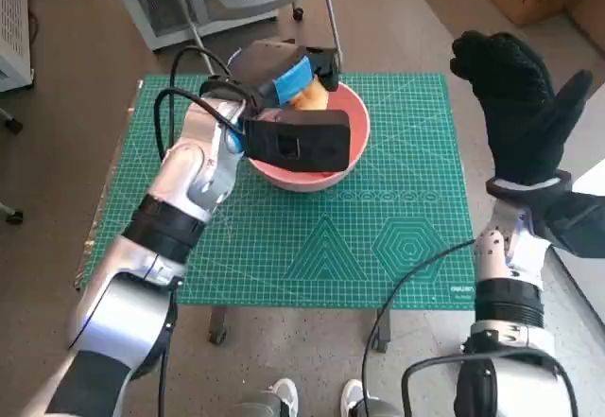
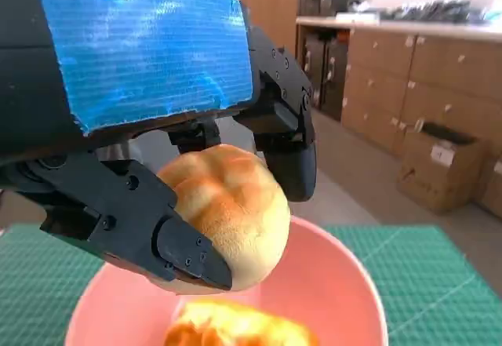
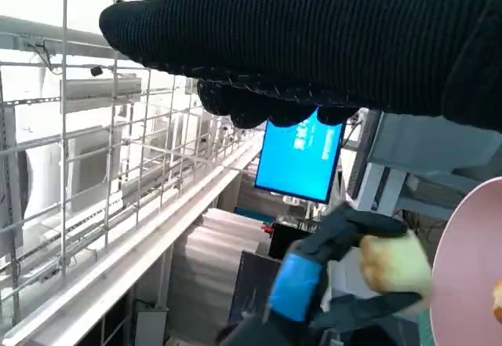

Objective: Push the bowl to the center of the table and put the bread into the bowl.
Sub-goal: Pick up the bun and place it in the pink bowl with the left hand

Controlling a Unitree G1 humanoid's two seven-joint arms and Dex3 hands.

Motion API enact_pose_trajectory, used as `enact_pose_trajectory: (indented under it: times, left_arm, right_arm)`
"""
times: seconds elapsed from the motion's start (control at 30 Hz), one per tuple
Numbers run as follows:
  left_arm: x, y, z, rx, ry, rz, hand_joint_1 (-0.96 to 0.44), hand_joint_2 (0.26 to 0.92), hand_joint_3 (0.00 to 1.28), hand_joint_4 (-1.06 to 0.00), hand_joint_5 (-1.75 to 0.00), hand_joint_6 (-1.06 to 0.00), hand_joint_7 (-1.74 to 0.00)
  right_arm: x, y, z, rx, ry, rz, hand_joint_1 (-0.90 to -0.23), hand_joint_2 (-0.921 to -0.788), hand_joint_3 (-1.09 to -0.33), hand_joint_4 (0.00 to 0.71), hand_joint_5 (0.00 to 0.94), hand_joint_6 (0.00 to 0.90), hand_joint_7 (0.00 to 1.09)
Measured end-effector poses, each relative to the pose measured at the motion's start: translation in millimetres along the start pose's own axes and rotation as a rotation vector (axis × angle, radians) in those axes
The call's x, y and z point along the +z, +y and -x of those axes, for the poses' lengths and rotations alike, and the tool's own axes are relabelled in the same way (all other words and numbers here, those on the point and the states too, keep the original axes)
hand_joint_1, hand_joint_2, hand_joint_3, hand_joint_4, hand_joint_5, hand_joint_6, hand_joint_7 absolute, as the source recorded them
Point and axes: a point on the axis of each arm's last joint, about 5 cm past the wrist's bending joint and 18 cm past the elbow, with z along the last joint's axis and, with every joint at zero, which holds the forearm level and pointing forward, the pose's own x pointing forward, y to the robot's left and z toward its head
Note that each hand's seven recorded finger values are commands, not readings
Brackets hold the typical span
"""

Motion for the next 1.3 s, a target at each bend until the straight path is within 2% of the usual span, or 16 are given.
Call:
enact_pose_trajectory:
  times: [0.07,0.1,0.13,0.17,0.23,0.27,0.37,0.47,0.6,1.0,1.3]
  left_arm:
    - [-2.4,-0.5,-0.2,-0.013,0.005,0.025,0.0,0.921,0.2,-0.63,-1.3,-0.4,-1.31]
    - [-3.4,-0.8,-0.3,-0.019,0.008,0.032,0.07,0.921,0.2,-0.61,-1.31,-0.35,-1.19]
    - [-4.2,-0.6,-0.5,-0.031,0.01,0.041,0.01,0.877,0.16,-0.46,-0.98,-0.27,-0.91]
    - [-4.9,-0.3,-0.6,-0.046,0.012,0.054,-0.03,0.856,0.12,-0.41,-0.67,-0.26,-0.67]
    - [-5.9,0.7,-0.7,-0.084,0.012,0.08,-0.08,0.834,0.08,-0.3,-0.35,-0.24,-0.43]
    - [-6.1,1.0,-0.7,-0.101,0.013,0.089,-0.12,0.823,0.06,-0.23,-0.22,-0.23,-0.33]
    - [-6.4,1.2,-0.8,-0.137,0.015,0.101,-0.18,0.807,0.03,-0.1,-0.07,-0.22,-0.19]
    - [-6.4,1.3,-0.7,-0.159,0.018,0.106,-0.23,0.797,0.02,-0.04,-0.02,-0.2,-0.14]
    - [-5.9,2.3,0.0,-0.161,0.008,0.052,-0.28,0.78,0.0,0.0,0.0,-0.18,-0.1]
    - [-11.0,10.2,6.9,-0.081,-0.037,0.014,-0.31,0.766,0.0,0.0,0.0,-0.17,-0.08]
    - [-29.7,6.4,26.1,-0.015,-0.12,0.072,-0.41,0.778,0.01,0.0,0.0,-0.16,-0.05]
  right_arm:
    - [0.8,-0.1,1.4,-0.005,-0.002,0.005,-0.637,-0.921,-0.676,0.24,0.0,0.39,0.0]
    - [1.1,-0.2,1.8,-0.007,-0.002,0.007,-0.636,-0.921,-0.677,0.239,0.0,0.388,0.0]
    - [1.3,-0.2,2.2,-0.009,-0.001,0.008,-0.633,-0.921,-0.678,0.237,0.0,0.383,0.0]
    - [1.6,-0.2,2.3,-0.011,-0.001,0.009,-0.632,-0.921,-0.679,0.236,0.0,0.38,0.0]
    - [2.1,0.1,2.6,-0.014,-0.001,0.011,-0.629,-0.921,-0.68,0.235,0.0,0.377,0.0]
    - [2.2,0.3,2.7,-0.016,0.0,0.012,-0.629,-0.921,-0.681,0.234,0.0,0.375,0.0]
    - [2.6,0.9,2.8,-0.017,0.0,0.015,-0.627,-0.921,-0.682,0.233,0.0,0.373,0.0]
    - [2.7,1.4,2.9,-0.022,0.002,0.015,-0.627,-0.921,-0.682,0.231,0.0,0.371,0.0]
    - [2.2,2.1,3.1,-0.022,0.007,0.013,-0.627,-0.921,-0.681,0.231,0.0,0.371,0.0]
    - [1.1,3.3,2.8,-0.017,0.014,0.008,-0.631,-0.921,-0.67,0.234,0.002,0.382,0.01]
    - [0.3,4.6,2.3,-0.01,0.018,0.003,-0.646,-0.921,-0.657,0.237,0.002,0.4,0.01]
